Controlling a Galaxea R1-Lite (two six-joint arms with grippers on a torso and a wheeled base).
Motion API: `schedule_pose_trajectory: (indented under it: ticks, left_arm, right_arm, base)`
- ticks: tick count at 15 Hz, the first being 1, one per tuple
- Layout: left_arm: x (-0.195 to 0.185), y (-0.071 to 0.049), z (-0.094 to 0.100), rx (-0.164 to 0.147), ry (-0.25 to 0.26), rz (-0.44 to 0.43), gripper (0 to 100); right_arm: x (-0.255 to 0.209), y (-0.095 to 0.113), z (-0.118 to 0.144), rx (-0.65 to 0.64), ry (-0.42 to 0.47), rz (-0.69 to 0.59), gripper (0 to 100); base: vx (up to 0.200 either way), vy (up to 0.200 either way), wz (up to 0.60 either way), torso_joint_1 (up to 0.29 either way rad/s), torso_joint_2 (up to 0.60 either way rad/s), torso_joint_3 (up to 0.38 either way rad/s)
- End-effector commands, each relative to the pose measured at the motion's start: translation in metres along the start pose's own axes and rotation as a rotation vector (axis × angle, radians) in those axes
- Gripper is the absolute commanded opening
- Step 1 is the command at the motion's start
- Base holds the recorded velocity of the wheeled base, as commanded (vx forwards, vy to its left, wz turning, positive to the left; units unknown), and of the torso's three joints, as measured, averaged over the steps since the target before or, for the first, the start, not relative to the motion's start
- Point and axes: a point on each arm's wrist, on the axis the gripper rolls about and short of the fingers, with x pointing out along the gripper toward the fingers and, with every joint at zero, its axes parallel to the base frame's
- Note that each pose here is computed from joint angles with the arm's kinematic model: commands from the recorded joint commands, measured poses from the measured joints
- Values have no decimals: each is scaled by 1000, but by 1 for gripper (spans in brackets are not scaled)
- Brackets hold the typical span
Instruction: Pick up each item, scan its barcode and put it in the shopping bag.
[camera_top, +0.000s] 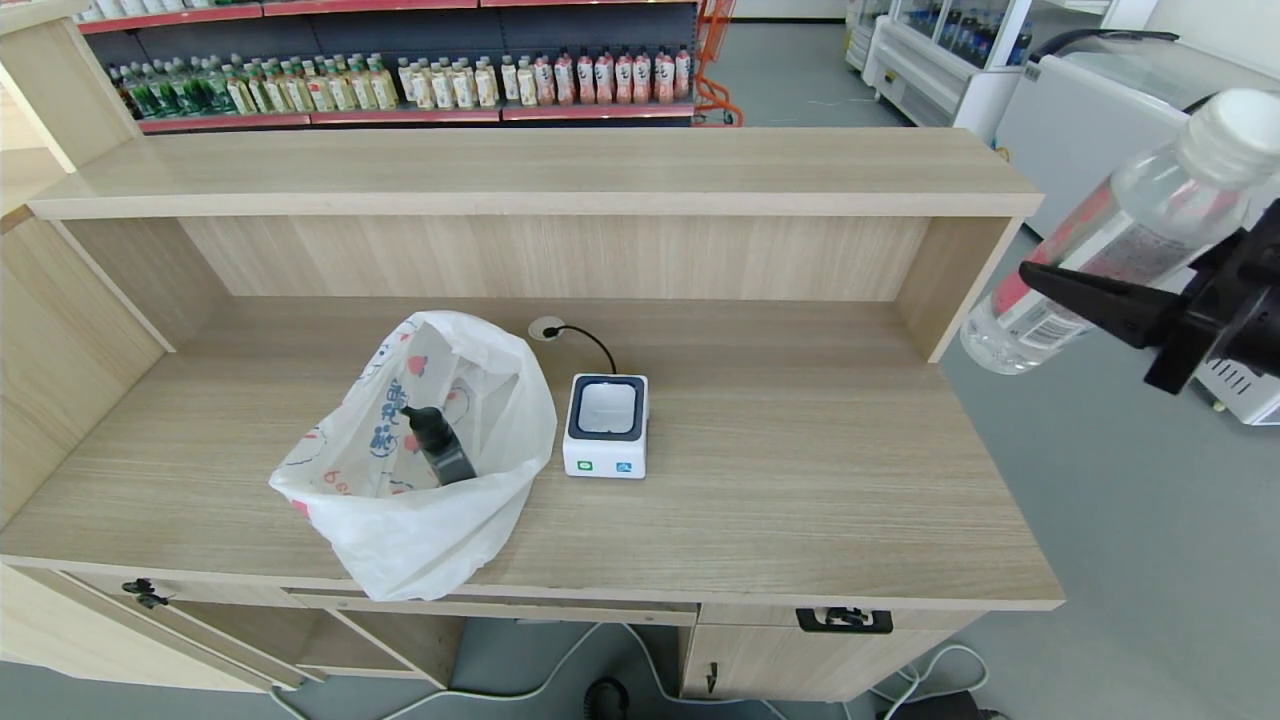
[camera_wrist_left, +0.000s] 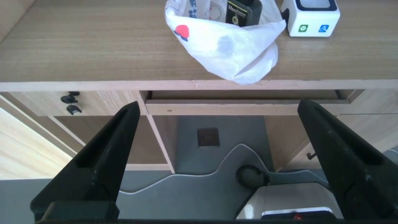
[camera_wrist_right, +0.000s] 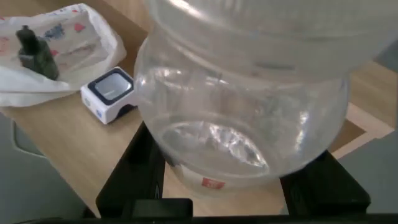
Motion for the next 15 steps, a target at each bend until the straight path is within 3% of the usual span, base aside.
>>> schedule_pose_trajectory:
  ticks: [1,6,15]
  left_arm:
    - [0,0,0,0,1,0,100]
    - [0,0,0,0,1,0,100]
    - [0,0,0,0,1,0,100]
  right_arm:
    - [19,3,-54,-11,108,-8,0]
    - [29,5,-69,-174,116,-27,0]
    - [36,3,-64,-279,33,-67,0]
  base:
    - [0,0,0,0,0,0]
    - [0,0,0,0,0,0]
    - [0,0,0,0,0,0]
